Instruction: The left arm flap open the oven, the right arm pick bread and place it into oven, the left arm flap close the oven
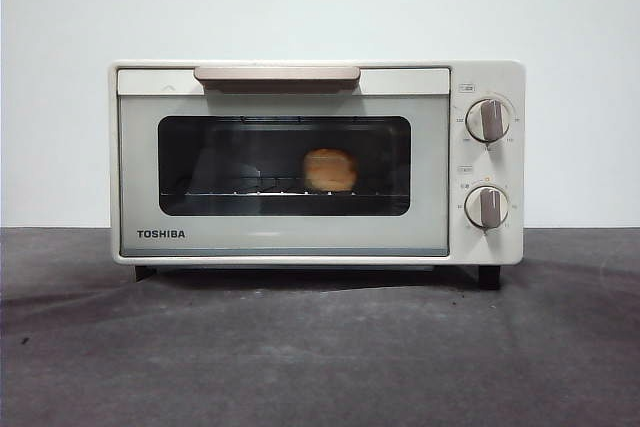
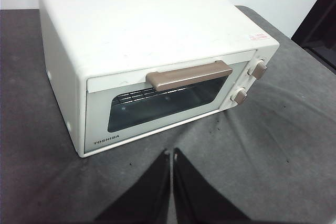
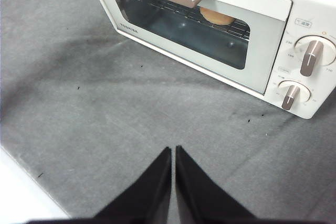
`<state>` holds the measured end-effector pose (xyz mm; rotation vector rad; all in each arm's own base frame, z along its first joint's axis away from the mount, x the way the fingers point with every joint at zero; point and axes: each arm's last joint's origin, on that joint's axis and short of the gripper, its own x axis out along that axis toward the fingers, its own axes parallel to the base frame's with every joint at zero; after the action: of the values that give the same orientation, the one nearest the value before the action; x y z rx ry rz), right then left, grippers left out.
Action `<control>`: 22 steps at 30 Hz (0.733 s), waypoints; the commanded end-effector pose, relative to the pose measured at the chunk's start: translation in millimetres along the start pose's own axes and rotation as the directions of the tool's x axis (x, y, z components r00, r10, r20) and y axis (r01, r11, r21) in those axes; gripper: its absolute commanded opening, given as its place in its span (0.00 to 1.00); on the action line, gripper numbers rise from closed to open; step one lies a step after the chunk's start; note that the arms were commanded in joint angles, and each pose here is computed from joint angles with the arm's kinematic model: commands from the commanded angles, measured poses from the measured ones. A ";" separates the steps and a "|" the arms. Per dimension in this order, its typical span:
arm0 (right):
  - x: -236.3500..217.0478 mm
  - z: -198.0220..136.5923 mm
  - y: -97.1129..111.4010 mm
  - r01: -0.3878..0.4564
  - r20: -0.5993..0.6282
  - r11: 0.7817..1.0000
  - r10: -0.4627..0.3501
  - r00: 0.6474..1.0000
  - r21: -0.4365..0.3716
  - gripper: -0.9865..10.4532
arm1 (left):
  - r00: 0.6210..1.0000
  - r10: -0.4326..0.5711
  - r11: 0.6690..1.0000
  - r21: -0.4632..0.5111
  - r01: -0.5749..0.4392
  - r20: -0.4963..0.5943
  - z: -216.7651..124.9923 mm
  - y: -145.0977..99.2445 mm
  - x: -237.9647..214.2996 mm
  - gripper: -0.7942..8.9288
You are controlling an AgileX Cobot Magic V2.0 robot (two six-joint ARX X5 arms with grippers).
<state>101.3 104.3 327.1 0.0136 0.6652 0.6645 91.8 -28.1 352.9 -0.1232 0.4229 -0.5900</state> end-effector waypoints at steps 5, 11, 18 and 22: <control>-1.7 4.3 2.6 -0.010 0.017 1.000 0.010 1.000 -0.010 0.09 | 1.000 -0.001 1.000 0.022 0.000 0.025 4.9 -1.9 -3.0 0.10; -1.7 4.3 2.6 -0.010 0.017 1.000 0.010 1.000 -0.011 0.09 | 0.984 0.029 0.977 0.203 -0.066 0.177 7.5 -6.9 -21.0 0.10; -1.7 4.3 2.6 -0.010 0.017 1.000 0.010 1.000 -0.010 0.09 | 0.817 0.205 0.873 0.276 -0.401 0.539 -12.2 0.8 -30.2 0.10; -1.7 4.3 2.6 -0.010 0.017 1.000 0.010 1.000 -0.011 0.09 | 0.740 0.307 0.831 0.211 -0.515 0.599 -41.6 12.9 -20.5 0.10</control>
<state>101.4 104.2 327.1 0.0137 0.6650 0.6638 65.4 -6.1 322.8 0.1536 -0.2177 -0.1690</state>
